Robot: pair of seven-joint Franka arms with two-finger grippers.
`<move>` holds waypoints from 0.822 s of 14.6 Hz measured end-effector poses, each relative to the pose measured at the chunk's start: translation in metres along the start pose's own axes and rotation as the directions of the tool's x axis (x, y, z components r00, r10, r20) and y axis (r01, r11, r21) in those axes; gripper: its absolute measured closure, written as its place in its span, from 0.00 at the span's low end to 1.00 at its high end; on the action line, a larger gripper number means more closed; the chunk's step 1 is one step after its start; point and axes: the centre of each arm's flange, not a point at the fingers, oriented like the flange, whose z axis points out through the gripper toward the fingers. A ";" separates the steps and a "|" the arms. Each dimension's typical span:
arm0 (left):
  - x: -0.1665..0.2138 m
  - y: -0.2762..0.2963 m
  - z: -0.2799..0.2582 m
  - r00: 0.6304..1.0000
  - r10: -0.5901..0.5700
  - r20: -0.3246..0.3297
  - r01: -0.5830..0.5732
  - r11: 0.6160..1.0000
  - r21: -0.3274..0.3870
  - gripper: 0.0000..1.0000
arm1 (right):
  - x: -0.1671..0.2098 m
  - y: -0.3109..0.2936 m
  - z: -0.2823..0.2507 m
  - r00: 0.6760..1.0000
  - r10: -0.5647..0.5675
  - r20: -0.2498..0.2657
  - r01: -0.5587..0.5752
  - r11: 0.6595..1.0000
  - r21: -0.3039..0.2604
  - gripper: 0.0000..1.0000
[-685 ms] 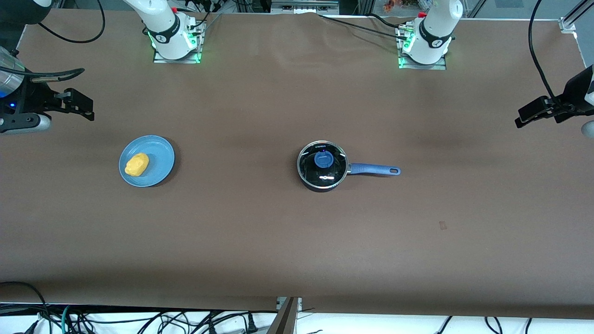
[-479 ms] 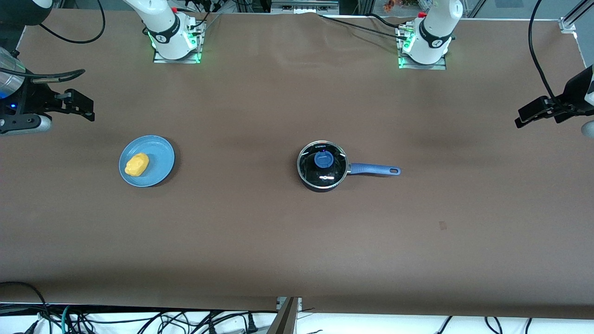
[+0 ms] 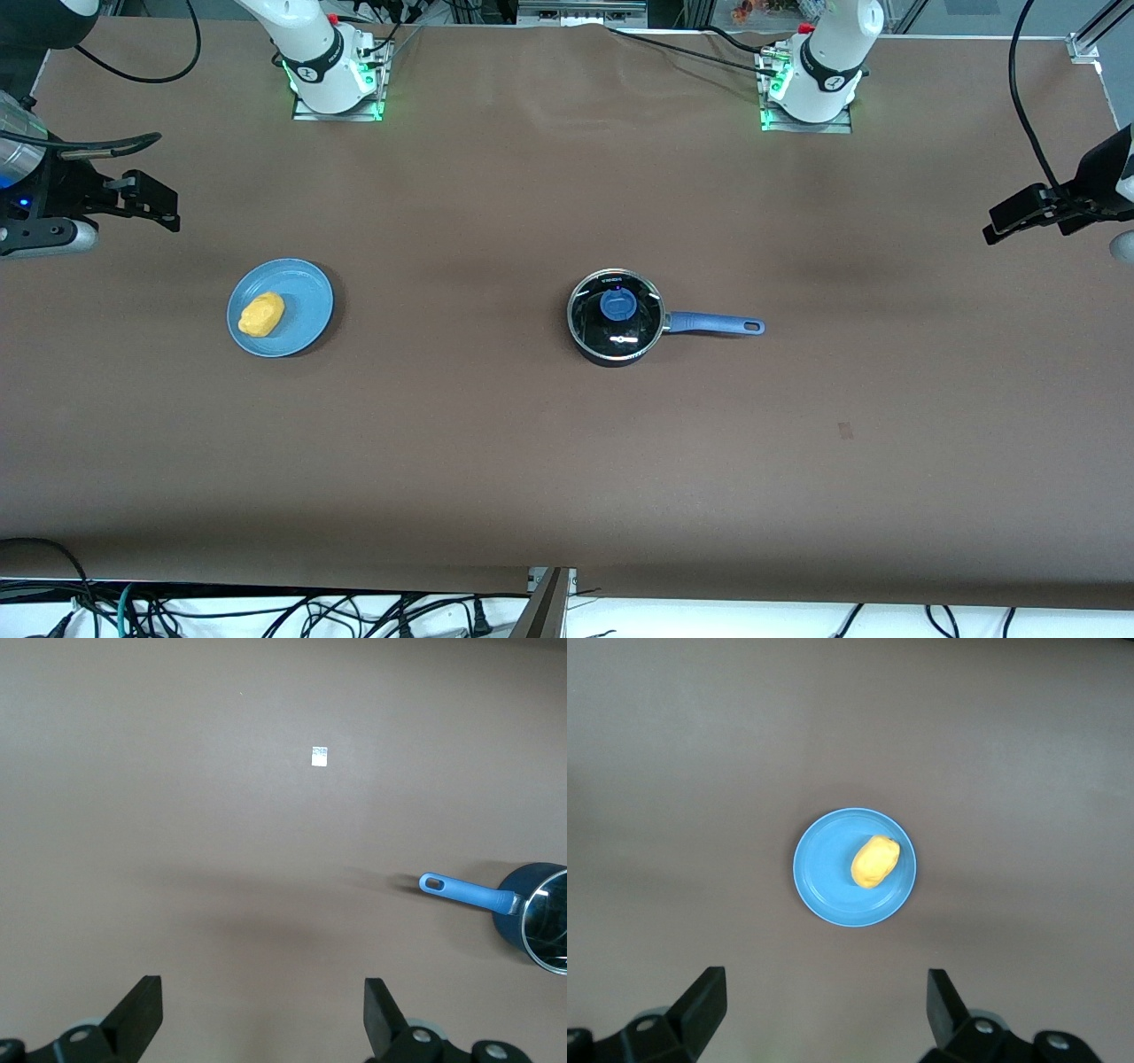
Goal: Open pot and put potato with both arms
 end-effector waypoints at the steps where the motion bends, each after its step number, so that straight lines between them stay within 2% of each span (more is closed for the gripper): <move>1: 0.000 0.000 0.000 1.000 0.000 0.000 0.000 1.000 0.000 0.00 | 0.000 0.000 0.000 1.000 0.000 0.000 0.000 1.000 0.000 0.00; 12: 0.002 0.000 0.004 1.000 0.000 0.007 0.000 1.000 0.000 0.00 | 0.000 0.003 0.000 1.000 0.005 0.000 -0.005 1.000 0.000 0.00</move>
